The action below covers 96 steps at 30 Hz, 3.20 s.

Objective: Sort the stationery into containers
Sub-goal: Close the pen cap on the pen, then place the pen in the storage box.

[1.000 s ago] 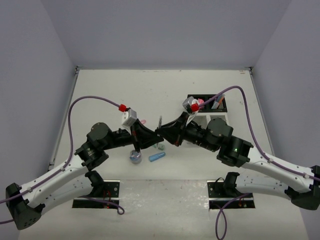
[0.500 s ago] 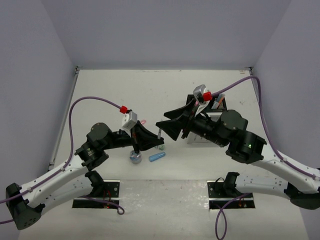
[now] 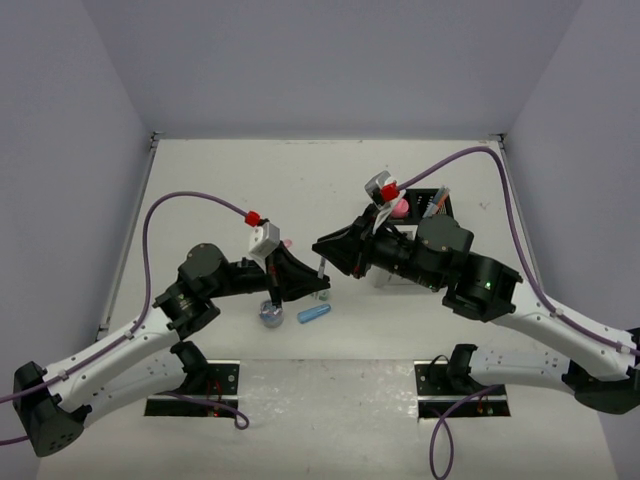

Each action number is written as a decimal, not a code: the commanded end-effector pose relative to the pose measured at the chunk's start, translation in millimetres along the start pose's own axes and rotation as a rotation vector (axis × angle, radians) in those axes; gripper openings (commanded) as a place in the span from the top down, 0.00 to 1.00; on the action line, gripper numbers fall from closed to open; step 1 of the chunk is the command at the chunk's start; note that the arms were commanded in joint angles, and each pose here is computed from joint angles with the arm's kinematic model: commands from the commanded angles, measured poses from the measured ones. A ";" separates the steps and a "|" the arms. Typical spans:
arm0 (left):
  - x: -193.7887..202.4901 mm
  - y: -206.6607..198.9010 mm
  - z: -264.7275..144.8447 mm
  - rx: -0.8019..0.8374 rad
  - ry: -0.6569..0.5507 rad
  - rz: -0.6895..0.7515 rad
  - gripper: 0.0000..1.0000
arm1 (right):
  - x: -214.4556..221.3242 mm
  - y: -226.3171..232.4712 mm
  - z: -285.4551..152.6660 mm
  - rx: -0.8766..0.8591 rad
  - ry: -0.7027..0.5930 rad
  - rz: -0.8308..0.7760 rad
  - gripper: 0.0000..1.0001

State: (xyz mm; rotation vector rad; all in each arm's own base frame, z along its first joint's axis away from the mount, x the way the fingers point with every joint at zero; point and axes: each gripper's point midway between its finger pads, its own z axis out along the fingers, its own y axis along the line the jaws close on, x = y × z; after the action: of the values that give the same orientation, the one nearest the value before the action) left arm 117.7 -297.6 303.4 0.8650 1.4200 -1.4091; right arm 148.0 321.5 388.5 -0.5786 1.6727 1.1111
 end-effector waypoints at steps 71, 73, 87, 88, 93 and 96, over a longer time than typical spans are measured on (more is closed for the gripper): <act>-121.4 55.4 -24.3 -0.433 -0.249 0.160 0.81 | 116.4 -78.5 -8.6 0.184 0.016 0.147 1.00; -115.5 55.4 -21.3 -0.417 -0.235 0.142 0.74 | 104.9 -81.7 -7.1 0.197 -0.007 0.153 1.00; -101.0 117.2 -88.5 -0.962 -0.144 0.024 0.00 | 20.7 -201.1 -49.0 0.742 -0.191 0.072 1.00; -97.0 119.6 -96.7 -1.002 -0.117 0.029 0.00 | 8.0 -212.7 -63.2 0.812 -0.222 0.058 1.00; -68.7 119.7 -115.7 -1.051 0.007 0.035 0.00 | -32.9 -271.0 -131.8 1.165 -0.298 0.026 1.00; -54.1 115.5 -121.6 -1.035 0.048 0.039 0.00 | -45.7 -289.1 -158.2 1.220 -0.341 0.053 1.00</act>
State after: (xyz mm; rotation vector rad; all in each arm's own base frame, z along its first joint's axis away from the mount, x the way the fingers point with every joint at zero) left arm 235.2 -181.4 326.9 0.2088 1.7808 -0.5711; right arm 317.7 92.3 317.8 0.3248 1.7241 0.2149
